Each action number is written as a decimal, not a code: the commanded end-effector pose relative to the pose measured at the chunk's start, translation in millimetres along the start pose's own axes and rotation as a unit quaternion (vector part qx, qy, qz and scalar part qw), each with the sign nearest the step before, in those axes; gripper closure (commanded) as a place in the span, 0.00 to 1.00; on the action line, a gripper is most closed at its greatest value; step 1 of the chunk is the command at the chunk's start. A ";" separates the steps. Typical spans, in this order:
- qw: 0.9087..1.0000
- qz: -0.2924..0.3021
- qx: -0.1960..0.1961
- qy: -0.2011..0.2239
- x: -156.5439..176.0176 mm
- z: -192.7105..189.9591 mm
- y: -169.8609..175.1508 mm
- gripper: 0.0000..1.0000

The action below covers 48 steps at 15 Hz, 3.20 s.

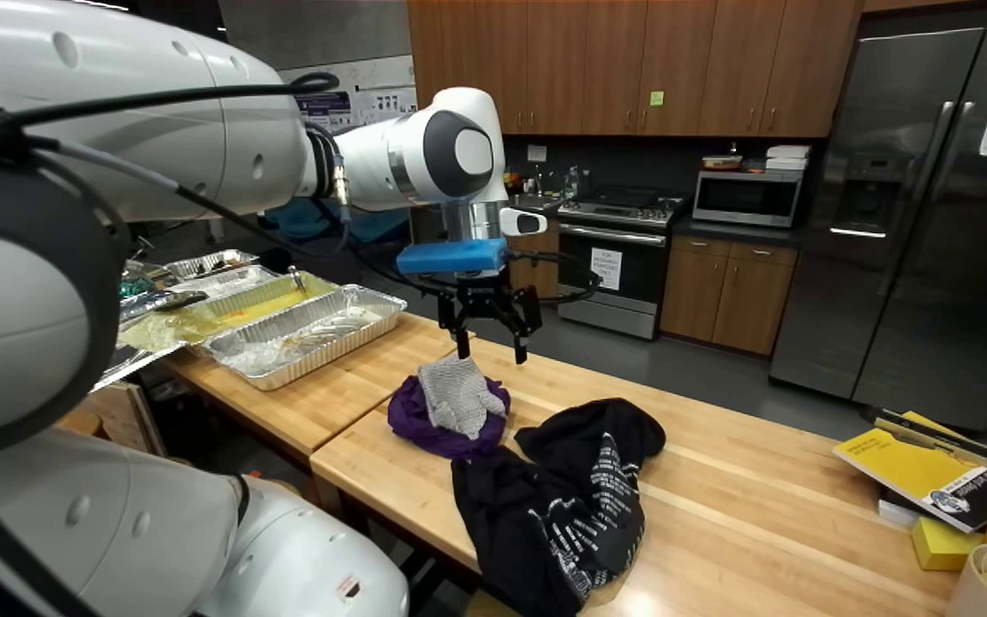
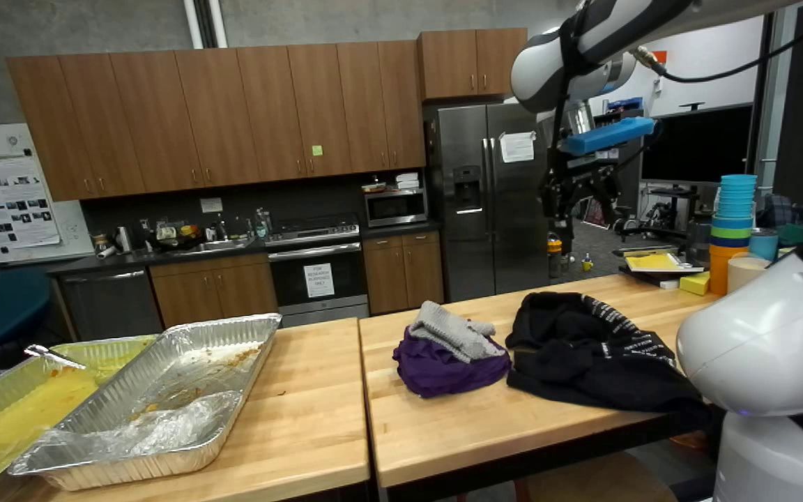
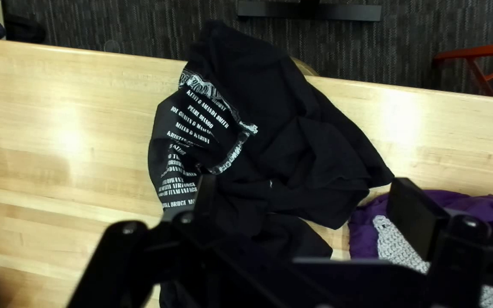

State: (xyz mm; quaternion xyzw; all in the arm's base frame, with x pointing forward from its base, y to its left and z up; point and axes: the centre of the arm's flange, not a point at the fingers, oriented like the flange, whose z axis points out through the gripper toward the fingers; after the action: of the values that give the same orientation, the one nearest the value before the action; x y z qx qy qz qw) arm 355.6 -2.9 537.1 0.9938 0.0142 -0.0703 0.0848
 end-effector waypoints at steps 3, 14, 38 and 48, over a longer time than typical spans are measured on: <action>0.998 -0.061 0.017 0.004 -7.0 7.5 6.4 0.00; 0.989 -0.055 0.011 0.139 49.5 33.1 98.3 0.00; 0.987 -0.014 0.049 0.154 107.5 59.6 114.5 0.00; 0.987 -0.014 0.049 0.154 107.5 59.5 114.5 0.00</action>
State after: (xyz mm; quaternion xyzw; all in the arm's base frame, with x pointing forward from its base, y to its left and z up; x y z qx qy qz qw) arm 458.4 -124.1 482.8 0.9955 0.0377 0.0813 0.0320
